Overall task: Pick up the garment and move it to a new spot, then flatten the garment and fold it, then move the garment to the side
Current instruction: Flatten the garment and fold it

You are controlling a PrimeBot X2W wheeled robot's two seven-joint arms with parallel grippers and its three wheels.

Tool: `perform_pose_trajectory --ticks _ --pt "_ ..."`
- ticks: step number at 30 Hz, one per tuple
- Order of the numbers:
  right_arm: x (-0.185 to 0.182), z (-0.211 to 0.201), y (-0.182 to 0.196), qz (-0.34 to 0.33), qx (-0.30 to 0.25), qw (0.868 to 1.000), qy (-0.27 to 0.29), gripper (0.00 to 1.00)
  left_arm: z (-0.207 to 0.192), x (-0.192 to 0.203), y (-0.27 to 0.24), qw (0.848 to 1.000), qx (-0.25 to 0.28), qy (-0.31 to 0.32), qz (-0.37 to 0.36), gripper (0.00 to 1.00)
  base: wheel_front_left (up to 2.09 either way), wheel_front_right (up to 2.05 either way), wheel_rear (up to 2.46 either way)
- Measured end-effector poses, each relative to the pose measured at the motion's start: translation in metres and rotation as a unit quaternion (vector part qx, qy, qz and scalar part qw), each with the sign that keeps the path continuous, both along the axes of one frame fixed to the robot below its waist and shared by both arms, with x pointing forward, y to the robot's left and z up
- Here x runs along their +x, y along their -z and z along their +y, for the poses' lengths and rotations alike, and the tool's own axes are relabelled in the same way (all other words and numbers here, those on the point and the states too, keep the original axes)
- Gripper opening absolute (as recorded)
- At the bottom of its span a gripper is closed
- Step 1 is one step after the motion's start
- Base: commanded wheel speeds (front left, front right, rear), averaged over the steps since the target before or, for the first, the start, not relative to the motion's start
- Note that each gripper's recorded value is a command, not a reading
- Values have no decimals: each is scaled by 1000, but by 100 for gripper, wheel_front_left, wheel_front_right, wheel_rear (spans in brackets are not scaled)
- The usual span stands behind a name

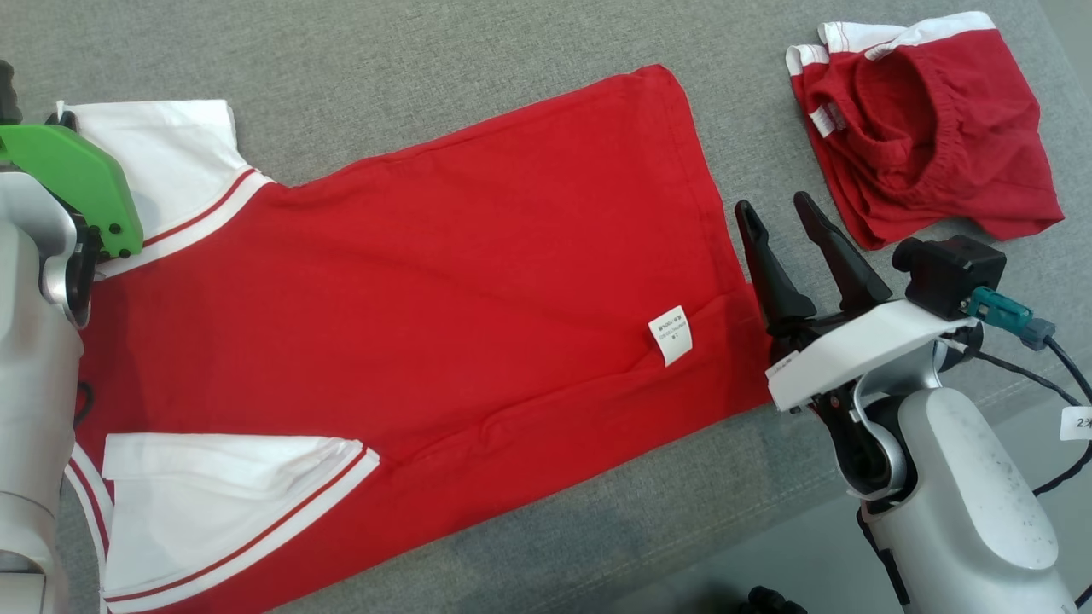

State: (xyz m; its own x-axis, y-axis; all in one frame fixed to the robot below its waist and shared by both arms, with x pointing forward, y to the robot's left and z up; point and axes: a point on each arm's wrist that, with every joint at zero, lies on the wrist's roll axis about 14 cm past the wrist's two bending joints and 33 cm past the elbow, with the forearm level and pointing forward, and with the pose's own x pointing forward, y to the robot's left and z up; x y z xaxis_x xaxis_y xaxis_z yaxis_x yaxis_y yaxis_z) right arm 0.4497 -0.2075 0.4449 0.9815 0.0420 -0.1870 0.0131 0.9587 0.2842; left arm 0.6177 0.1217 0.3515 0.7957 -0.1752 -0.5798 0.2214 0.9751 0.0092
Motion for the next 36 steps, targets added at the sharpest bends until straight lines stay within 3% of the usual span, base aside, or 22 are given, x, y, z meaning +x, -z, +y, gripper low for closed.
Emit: perform_pose_trajectory --ticks 10,17,26,36 --pt "24 -6 -13 -1 -41 999 -28 100 -1 -1 -20 999 -30 2 -35 0 0 0 0" --pt "50 -3 -5 41 -76 994 -63 100 -4 -13 -44 994 -62 12 -88 0 0 0 0" --pt "92 15 8 95 -117 982 -114 100 18 -35 -59 989 -82 -7 -123 0 0 0 0" --pt "113 28 42 171 -145 963 -149 100 37 -43 -58 988 -87 -31 -128 0 0 0 0"
